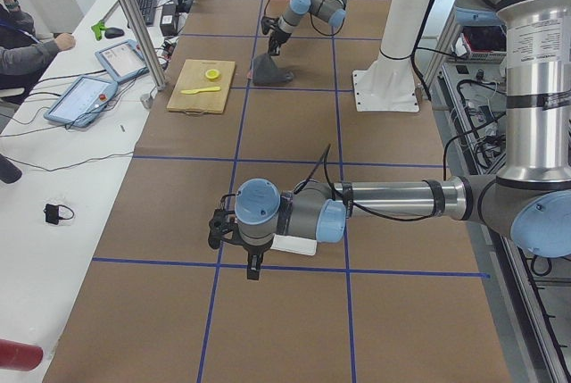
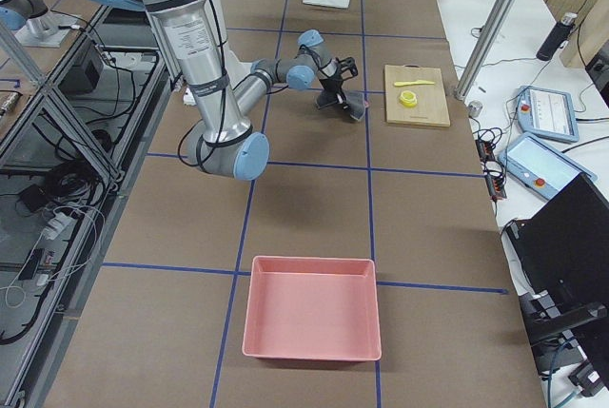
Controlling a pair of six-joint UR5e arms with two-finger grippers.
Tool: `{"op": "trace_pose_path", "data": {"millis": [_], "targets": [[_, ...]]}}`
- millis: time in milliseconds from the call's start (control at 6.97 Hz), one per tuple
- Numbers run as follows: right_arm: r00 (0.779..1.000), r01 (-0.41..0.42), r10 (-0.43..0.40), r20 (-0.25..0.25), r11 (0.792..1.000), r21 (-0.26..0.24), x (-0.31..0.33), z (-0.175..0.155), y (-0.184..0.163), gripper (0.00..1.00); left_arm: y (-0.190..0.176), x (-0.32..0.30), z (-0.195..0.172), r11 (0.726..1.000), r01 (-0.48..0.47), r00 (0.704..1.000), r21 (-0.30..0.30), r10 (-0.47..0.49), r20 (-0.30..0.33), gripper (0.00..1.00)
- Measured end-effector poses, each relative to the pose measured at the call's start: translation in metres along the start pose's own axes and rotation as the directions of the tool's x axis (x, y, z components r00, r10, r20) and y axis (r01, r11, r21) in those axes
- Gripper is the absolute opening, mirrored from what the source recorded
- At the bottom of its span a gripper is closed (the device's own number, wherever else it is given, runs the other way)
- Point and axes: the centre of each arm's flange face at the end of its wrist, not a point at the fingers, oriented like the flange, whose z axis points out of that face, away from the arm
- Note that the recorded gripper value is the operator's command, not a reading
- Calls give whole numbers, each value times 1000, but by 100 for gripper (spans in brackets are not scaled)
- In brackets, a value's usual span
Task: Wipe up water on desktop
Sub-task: 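Wipe the towel again toward the board and back with the right gripper, then lift the towel and carry it with the right gripper over the pink bin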
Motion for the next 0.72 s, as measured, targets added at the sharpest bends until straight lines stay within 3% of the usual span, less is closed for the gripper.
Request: {"op": "trace_pose_path", "data": {"millis": [430, 717], "targets": [[987, 100, -107, -119, 993, -69, 140, 20, 5, 0, 0, 1, -1, 1000, -2, 1000, 2, 2, 0, 99], [971, 165, -183, -157, 979, -122, 241, 2, 5, 0, 0, 1, -1, 1000, -1, 1000, 3, 1, 0, 99]]}}
